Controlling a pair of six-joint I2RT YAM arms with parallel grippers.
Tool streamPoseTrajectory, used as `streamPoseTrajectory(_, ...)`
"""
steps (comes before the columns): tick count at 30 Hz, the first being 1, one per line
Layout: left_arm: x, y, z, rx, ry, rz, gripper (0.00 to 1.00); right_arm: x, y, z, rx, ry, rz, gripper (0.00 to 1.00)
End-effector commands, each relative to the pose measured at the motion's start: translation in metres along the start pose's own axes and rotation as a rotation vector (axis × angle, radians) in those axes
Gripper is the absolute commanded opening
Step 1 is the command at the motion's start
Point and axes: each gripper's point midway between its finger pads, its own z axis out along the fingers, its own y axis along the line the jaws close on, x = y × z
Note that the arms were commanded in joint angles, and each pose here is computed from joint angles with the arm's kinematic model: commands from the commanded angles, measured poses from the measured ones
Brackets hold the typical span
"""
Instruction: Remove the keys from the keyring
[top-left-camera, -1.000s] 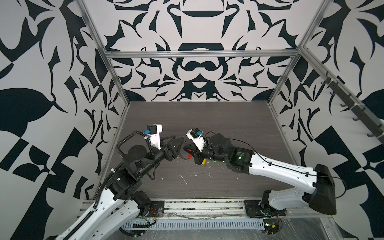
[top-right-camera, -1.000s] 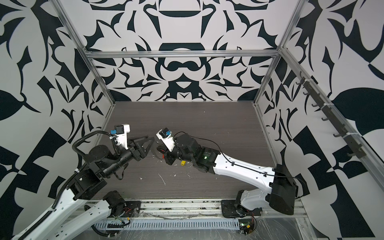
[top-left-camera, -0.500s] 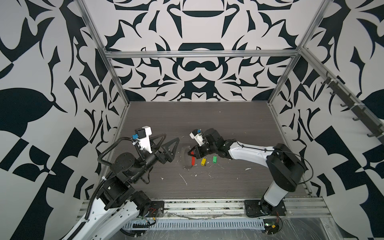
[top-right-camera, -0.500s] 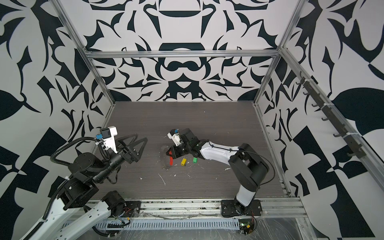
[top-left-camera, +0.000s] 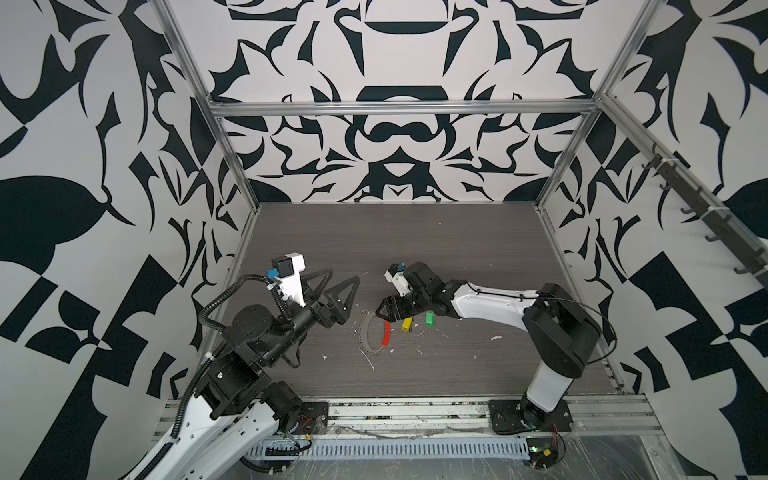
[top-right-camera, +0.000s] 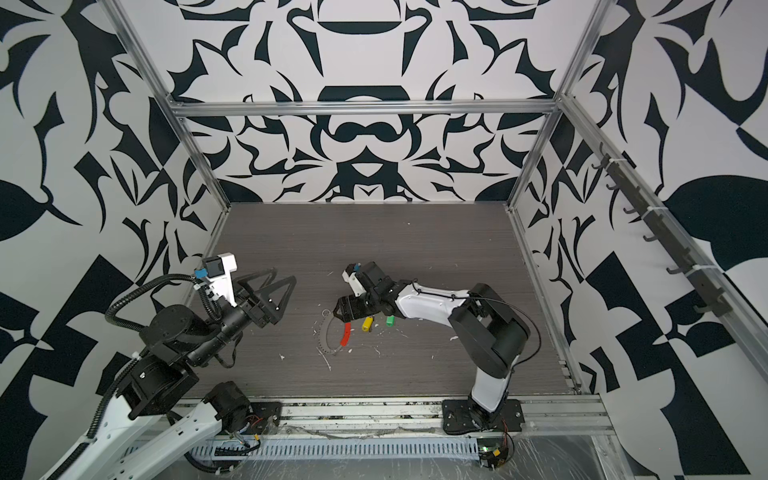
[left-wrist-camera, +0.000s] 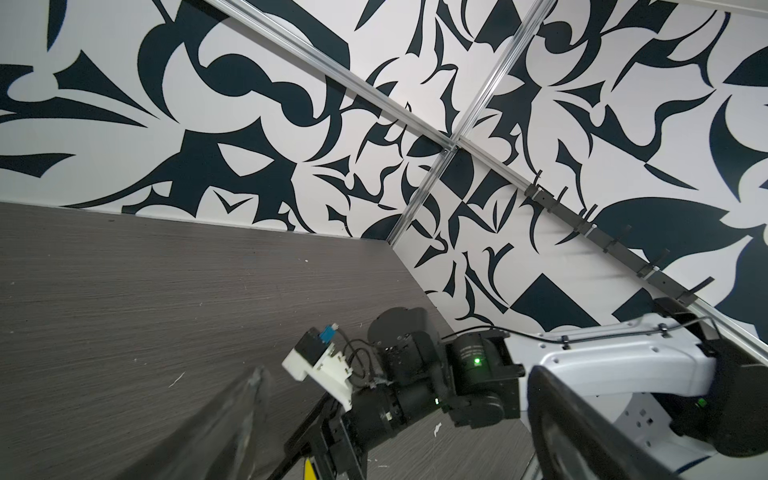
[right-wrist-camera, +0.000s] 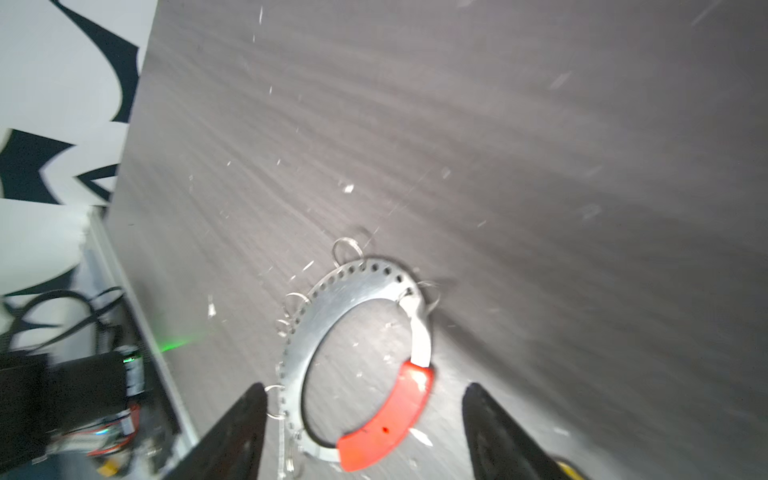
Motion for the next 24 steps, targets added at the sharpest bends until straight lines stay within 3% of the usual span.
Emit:
streamPoseTrajectory(1, 0.000, 0.004, 0.002, -0.018, -0.010, 0.005, 0.99, -0.040, 0.001, -0.046, 0.099, -0.214, -0.068, 0.82)
streamPoseTrajectory(7, 0.003, 0.023, 0.012, -0.113, -0.025, 0.027, 0.99, -0.058, 0.003, -0.120, 0.152, -0.489, -0.107, 0.82)
streamPoseTrajectory(14, -0.008, 0.069, 0.027, -0.364, -0.117, 0.163, 0.99, -0.052, -0.002, -0.191, 0.194, -0.718, -0.144, 0.85)
streamPoseTrajectory(19, -0.014, 0.122, 0.044, -0.591, -0.076, 0.250, 0.99, -0.048, -0.011, -0.217, 0.246, -0.794, -0.133, 0.92)
streamPoseTrajectory(22, -0.014, 0.168, 0.045, -0.697, -0.036, 0.167, 0.99, -0.045, -0.020, -0.227, 0.291, -0.818, -0.096, 0.92)
streamPoseTrajectory(24, -0.012, 0.205, 0.036, -0.768, -0.040, 0.137, 0.99, -0.044, -0.027, -0.236, 0.326, -0.839, -0.054, 0.99)
